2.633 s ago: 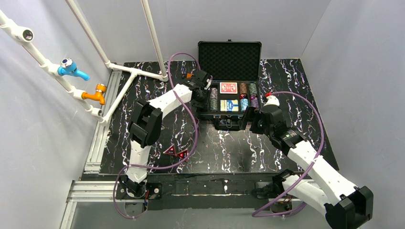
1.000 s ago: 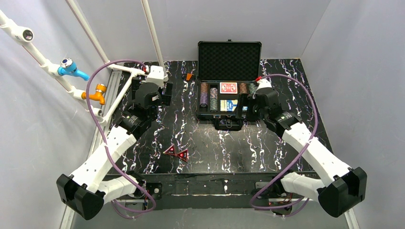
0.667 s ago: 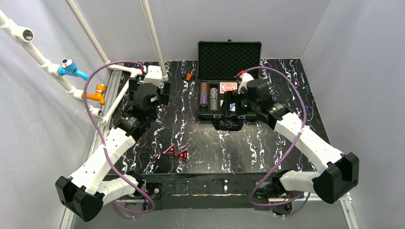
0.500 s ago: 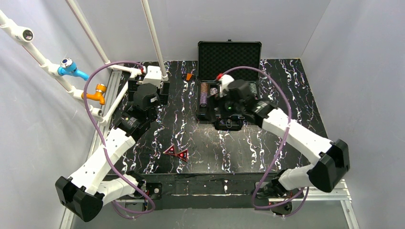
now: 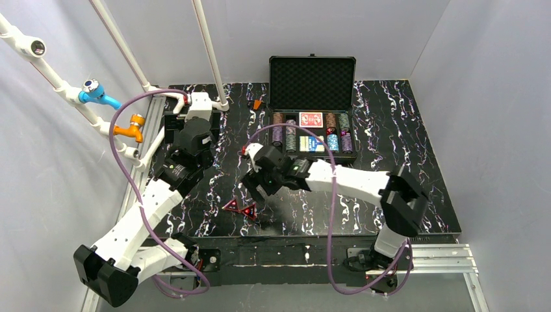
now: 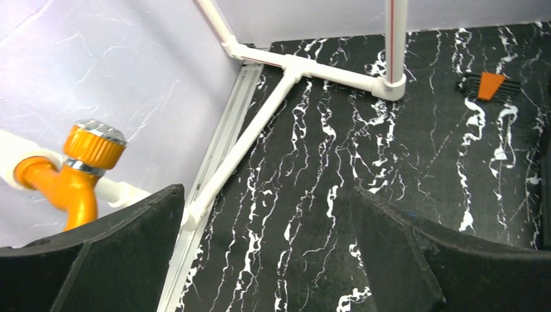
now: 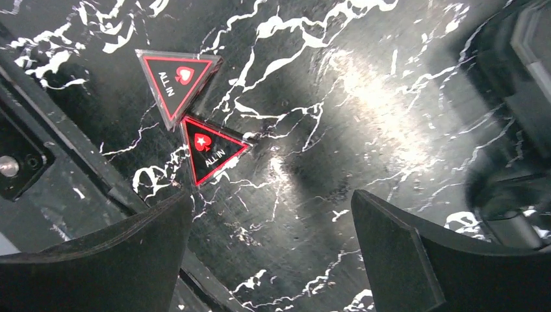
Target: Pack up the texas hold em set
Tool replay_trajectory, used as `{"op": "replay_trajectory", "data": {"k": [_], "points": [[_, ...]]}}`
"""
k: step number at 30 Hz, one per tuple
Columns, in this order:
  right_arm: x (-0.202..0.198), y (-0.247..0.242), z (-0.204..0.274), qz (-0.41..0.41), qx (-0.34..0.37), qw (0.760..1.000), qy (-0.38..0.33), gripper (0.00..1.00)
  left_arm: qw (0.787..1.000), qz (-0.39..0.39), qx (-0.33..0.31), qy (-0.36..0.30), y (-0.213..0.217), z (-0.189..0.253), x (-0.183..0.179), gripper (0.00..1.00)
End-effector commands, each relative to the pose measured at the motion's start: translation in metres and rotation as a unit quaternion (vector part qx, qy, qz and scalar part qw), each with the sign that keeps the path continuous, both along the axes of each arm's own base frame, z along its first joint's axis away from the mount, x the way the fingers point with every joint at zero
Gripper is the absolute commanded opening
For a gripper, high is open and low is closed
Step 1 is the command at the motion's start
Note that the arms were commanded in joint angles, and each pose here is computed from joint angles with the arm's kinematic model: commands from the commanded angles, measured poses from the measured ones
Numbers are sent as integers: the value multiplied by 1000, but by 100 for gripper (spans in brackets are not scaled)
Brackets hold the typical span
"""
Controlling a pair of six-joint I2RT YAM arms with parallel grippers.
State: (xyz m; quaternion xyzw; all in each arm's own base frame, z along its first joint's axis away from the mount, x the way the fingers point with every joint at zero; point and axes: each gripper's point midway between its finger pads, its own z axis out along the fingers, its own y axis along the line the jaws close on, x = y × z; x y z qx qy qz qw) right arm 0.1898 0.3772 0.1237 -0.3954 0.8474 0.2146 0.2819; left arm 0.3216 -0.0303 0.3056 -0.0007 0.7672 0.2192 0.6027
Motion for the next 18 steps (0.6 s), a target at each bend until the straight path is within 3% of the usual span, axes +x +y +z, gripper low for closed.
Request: {"op": "replay_trajectory", "data": {"k": [1,12,18], "points": [[9,31,-5,-41,-4,999,-22,100,997,64,-9,-48,24,22,-12,98],[-6,83,-40,-41,-39,998,-5,100,996,66,-13,-52,26,24,-14,98],[-21,104,-51,24,-50,998,-8,100,997,63,-12,-53,26,24,-14,98]]}}
